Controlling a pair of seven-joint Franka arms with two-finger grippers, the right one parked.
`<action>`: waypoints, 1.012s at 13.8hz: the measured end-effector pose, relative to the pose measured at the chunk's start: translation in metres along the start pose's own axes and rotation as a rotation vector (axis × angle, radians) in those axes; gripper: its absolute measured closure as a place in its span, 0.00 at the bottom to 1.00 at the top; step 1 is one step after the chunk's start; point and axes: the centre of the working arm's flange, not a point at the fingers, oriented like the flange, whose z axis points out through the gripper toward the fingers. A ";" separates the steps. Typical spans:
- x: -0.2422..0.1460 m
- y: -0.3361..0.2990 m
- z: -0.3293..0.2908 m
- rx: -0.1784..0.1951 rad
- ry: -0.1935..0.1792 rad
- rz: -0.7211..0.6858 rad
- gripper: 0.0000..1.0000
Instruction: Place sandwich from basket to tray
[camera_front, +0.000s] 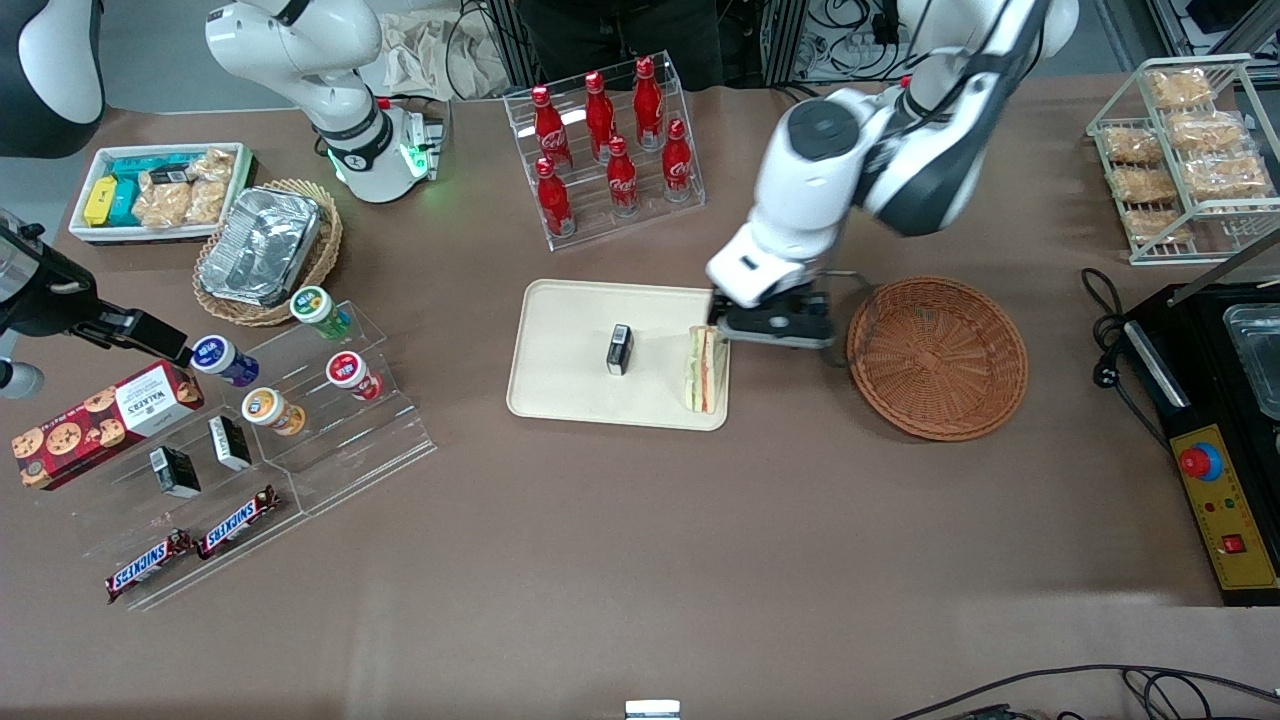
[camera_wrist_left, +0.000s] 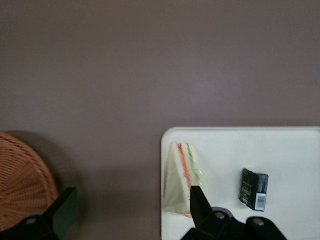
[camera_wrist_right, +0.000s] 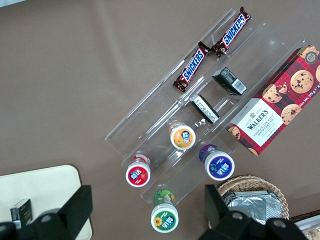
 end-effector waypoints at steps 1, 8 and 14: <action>0.008 -0.016 -0.012 -0.008 0.009 -0.013 0.00; 0.059 -0.122 -0.083 -0.024 -0.070 0.011 0.00; 0.060 -0.192 -0.137 -0.004 -0.043 0.011 0.00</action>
